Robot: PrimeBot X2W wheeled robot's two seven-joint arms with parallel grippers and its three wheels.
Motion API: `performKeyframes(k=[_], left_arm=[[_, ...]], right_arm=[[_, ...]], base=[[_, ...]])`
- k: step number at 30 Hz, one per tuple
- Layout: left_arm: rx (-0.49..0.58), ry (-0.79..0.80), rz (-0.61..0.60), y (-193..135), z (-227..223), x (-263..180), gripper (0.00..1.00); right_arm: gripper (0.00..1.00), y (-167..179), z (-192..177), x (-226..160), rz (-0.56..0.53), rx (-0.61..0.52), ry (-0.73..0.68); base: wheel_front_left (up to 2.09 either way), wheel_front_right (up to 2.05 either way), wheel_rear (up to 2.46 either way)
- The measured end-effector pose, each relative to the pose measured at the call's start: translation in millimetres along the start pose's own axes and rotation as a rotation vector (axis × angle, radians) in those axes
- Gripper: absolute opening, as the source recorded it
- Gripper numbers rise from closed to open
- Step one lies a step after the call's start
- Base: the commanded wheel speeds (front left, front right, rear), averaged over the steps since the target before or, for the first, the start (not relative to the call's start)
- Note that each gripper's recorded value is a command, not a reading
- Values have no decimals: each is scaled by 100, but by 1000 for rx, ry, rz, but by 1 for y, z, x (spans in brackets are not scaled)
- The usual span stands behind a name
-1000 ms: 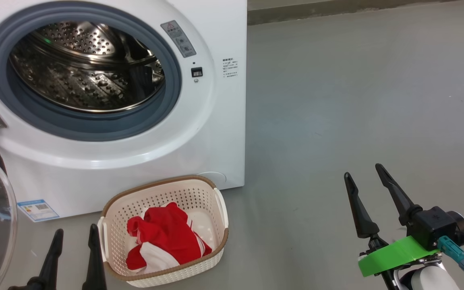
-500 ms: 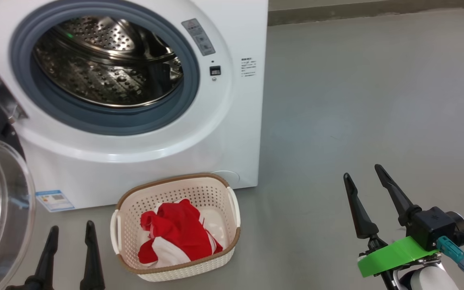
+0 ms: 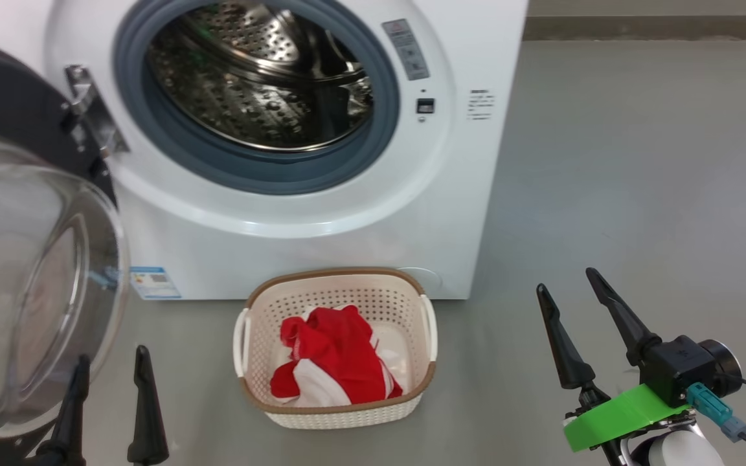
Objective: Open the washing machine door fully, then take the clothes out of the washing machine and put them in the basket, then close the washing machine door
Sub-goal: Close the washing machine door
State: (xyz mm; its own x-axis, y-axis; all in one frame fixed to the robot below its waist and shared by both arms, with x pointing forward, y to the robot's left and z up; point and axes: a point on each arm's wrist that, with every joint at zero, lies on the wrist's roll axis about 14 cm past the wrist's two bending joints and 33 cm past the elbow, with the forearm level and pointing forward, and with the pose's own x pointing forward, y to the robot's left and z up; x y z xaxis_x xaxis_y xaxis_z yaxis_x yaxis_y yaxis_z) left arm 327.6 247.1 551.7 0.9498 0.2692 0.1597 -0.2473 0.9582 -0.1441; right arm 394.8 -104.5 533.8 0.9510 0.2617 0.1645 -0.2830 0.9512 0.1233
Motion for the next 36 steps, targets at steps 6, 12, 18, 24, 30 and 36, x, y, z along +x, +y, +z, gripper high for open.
performKeyframes(k=[6, 12, 18, 24, 30, 36], left_arm=[[15, -18, 77, 23, 8, -12, 100], [34, -39, 148, 45, 18, -25, 100], [49, -56, 216, 64, 26, -39, 100], [61, -66, 288, 84, 33, -57, 100], [67, -77, 350, 100, 39, -75, 100], [72, -87, 404, 113, 44, -89, 100]], right_arm=[[100, 31, -6, 13, 96, 15, 12], [100, 58, -11, 23, 177, 29, 22], [100, 88, -16, 29, 263, 41, 30], [100, 117, -17, 33, 347, 51, 33], [100, 142, -17, 34, 417, 58, 33], [100, 159, -17, 35, 465, 62, 34]], base=[[0, 0, 0], [0, 0, 0], [0, 0, 0], [0, 0, 0], [0, 0, 0], [0, 0, 0]])
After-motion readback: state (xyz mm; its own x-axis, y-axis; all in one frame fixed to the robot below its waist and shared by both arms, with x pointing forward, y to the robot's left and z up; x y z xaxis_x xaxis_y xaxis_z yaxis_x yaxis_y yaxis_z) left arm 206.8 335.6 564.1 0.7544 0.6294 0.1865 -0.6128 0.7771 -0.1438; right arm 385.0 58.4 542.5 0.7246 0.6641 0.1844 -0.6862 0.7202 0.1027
